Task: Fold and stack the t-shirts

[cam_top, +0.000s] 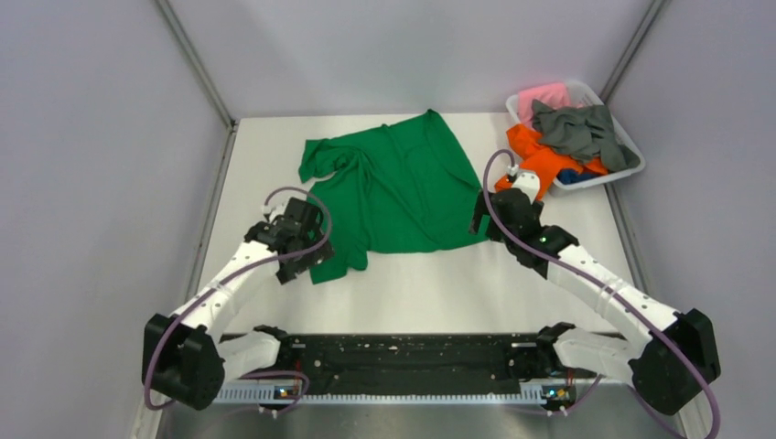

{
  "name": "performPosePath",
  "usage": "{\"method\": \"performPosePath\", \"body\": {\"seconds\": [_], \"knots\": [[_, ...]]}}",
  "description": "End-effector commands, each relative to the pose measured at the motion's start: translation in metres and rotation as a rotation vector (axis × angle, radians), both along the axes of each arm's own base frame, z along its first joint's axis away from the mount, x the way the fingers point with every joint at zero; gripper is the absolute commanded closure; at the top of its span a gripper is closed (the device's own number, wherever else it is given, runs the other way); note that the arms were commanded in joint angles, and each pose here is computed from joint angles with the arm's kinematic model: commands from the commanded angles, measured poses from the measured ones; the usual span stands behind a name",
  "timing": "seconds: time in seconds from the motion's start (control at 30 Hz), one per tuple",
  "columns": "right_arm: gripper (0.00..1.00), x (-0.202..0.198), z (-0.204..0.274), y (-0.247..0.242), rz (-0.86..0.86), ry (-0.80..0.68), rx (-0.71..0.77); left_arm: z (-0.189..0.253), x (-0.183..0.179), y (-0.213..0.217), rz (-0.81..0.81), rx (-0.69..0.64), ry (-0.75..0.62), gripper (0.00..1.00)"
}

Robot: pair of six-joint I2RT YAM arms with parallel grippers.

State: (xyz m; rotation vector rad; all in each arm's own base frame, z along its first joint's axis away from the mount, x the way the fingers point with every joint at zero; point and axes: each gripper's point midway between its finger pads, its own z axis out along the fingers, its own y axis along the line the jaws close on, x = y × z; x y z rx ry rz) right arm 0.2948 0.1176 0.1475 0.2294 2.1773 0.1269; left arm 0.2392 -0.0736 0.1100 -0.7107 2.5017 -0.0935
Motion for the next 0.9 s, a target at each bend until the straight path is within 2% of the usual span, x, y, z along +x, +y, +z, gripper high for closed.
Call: {"method": "performPosePath", "body": {"seconds": [0.0,0.1,0.27,0.33,0.53,0.67,0.87], "knots": [[0.01,-0.007,-0.001,-0.015,-0.046,0.024,-0.027,-0.027,-0.031,0.003,0.059,-0.018,0.117,0.04],[0.01,-0.008,-0.006,-0.010,-0.022,0.058,-0.034,-0.053,-0.032,0.001,0.066,-0.024,0.144,0.08],[0.02,-0.010,-0.015,-0.008,-0.007,0.101,-0.049,-0.073,-0.018,-0.008,0.061,-0.036,0.172,0.19],[0.02,-0.010,-0.017,-0.008,-0.008,0.106,-0.052,-0.080,-0.014,-0.010,0.066,-0.035,0.191,0.27],[0.02,-0.011,-0.018,-0.011,-0.016,0.108,-0.061,-0.097,-0.021,-0.002,0.101,0.021,0.277,0.41],[0.02,-0.011,-0.019,-0.013,-0.025,0.104,-0.071,-0.106,-0.029,0.003,0.112,0.054,0.322,0.43],[0.01,-0.010,-0.018,-0.014,-0.024,0.102,-0.073,-0.112,-0.017,0.001,0.090,0.063,0.311,0.55]]}}
